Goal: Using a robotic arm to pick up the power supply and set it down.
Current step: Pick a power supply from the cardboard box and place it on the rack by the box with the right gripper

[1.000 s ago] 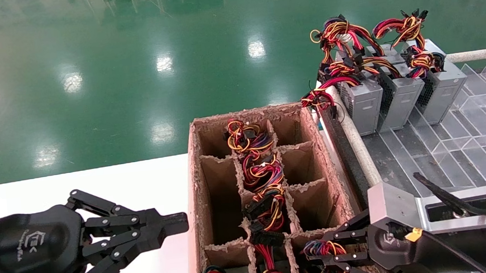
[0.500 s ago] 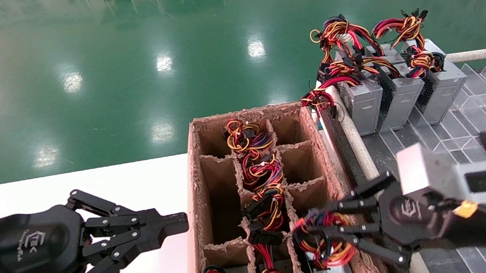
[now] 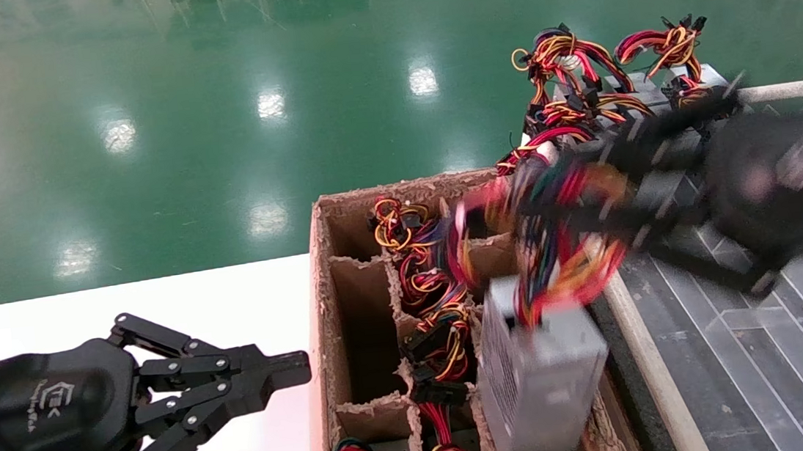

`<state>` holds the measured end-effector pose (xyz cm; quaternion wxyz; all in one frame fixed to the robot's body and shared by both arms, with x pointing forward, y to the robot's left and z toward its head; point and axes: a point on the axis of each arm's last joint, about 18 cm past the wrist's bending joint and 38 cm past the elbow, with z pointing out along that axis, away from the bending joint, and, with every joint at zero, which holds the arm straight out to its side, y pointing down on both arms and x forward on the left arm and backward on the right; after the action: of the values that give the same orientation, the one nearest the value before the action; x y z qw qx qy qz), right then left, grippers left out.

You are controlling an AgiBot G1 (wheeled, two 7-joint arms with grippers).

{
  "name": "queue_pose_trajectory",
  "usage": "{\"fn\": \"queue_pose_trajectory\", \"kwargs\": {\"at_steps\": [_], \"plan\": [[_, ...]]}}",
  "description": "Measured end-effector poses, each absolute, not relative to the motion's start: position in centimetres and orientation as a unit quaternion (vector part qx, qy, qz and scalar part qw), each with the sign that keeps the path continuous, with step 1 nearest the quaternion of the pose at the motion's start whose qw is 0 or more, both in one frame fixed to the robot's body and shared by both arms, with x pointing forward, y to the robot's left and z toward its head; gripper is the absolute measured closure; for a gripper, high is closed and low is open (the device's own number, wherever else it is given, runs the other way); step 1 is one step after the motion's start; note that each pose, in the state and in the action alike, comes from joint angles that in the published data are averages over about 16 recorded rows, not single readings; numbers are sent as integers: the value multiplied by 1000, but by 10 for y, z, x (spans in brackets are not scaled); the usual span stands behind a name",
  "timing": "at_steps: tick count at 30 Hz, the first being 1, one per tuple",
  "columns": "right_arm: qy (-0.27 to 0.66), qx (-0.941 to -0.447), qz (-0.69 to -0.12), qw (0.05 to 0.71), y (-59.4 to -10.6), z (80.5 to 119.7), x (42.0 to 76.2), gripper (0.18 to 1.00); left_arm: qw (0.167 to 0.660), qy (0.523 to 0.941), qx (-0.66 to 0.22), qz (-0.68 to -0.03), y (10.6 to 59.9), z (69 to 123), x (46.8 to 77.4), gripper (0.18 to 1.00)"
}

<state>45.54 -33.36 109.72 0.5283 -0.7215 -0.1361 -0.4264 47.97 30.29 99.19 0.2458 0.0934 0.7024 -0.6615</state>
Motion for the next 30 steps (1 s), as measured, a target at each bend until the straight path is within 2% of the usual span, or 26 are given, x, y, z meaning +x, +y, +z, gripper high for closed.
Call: {"fn": "queue_pose_trajectory", "kwargs": {"at_steps": [6,16,22,30], "plan": [[-157,-703,-491,489,-344,1135,438,910,246,702,93,-661,303,992,480,993],[-136,-705,-594,364,-373,1171,438,910,246,702,93,-661,303,992,480,993],[-95,-716,-621,304,-393,1174,451,911,246,702,93,-661,303,992,480,993],[-44,-730,-626,271,-412,1161,477,911,246,702,93,-661,303,992,480,993]]}}
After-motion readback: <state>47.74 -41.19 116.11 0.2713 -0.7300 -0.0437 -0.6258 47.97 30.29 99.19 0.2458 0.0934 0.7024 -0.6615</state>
